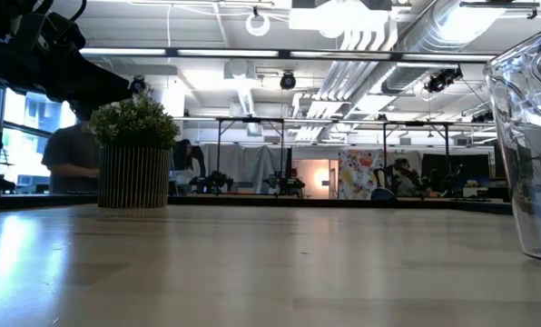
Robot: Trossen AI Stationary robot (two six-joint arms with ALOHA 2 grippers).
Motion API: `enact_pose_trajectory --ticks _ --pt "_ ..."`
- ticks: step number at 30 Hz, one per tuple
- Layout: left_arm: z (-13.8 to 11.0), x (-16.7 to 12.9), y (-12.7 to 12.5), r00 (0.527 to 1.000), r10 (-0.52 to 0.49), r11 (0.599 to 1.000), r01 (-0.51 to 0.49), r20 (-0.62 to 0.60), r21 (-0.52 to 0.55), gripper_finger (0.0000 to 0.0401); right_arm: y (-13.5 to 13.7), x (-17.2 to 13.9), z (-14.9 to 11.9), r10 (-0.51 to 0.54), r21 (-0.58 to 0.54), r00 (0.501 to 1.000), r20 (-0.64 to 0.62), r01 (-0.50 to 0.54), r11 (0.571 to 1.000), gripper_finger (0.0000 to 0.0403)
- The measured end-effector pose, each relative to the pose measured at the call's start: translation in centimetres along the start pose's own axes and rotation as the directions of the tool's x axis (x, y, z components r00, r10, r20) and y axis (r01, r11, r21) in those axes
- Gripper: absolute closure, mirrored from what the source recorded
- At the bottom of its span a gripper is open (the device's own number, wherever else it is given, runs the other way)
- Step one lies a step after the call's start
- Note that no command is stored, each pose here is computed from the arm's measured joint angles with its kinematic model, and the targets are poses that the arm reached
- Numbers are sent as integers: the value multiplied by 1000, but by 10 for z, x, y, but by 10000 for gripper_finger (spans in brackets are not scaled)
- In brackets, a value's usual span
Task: Nest measuring cups in basket
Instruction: Put the stacked measuring cups into the transparent bin, then return to Home Position
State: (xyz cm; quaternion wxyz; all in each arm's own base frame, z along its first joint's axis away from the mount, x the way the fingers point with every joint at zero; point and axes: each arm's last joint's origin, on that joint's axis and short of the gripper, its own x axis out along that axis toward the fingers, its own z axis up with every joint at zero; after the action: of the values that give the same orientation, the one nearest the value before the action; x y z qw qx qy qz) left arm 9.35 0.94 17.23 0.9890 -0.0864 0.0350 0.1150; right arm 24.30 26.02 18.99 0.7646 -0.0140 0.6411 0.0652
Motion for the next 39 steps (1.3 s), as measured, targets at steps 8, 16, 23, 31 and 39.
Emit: enact_pose_trajectory --ticks 8,16,23,31,39 --pt "0 0 0 1000 0 1000 0 0 0 286 0 0 0 0 3 1000 8 0 1000 197" --pt "0 0 0 1000 0 1000 0 0 0 286 1 0 2 -6 24 1000 29 6 1000 139" --pt "0 0 0 1000 0 1000 0 0 0 286 -2 -34 5 9 70 988 155 -20 997 124" --pt "0 0 0 1000 0 1000 0 0 0 286 -24 -102 6 -236 219 795 559 133 967 123" --pt "0 0 0 1000 0 1000 0 0 0 286 -52 -148 -1 -391 274 544 742 286 918 123"
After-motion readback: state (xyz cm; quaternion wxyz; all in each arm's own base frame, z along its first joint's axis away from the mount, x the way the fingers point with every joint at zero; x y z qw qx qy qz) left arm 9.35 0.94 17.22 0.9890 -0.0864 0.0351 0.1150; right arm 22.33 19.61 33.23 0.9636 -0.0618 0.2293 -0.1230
